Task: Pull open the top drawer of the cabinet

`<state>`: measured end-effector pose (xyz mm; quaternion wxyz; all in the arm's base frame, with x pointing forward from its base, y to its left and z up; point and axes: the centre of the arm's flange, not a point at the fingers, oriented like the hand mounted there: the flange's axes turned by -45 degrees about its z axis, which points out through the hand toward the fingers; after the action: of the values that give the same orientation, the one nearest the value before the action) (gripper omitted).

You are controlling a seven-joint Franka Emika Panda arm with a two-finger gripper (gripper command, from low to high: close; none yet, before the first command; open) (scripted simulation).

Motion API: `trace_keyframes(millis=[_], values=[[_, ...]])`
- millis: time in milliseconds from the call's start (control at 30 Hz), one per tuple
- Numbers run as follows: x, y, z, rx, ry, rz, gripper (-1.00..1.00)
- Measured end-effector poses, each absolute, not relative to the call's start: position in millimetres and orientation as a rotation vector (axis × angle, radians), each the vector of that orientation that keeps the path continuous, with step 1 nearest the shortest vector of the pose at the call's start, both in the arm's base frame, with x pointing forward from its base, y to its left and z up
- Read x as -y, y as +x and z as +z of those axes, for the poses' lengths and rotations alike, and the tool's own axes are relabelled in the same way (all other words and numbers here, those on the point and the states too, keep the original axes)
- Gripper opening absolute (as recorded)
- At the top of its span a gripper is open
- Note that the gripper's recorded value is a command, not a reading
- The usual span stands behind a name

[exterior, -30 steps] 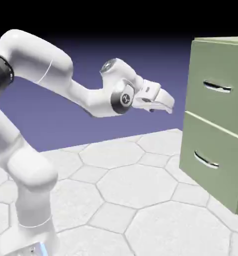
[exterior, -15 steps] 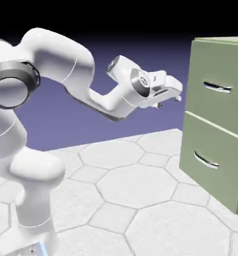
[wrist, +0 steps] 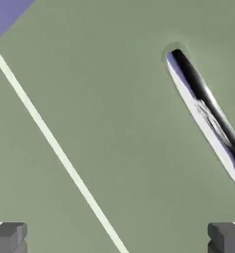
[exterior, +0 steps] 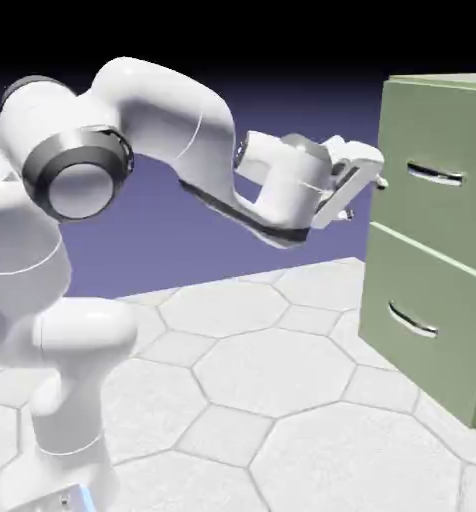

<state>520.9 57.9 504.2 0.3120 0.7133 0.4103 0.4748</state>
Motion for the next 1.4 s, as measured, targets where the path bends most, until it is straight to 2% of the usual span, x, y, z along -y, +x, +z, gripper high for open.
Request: trace_keyframes(millis=[600, 900, 933, 1400], values=[[-45.1, 588.4, 510.0, -1.210, 1.209, 1.209, 0.00], [-44.7, 634.7, 512.0, -1.207, 1.208, 1.213, 0.00], [-45.2, 638.4, 510.0, -1.210, 1.209, 1.210, -1.00], [-45.0, 575.6, 510.4, -1.208, 1.207, 1.211, -1.00]])
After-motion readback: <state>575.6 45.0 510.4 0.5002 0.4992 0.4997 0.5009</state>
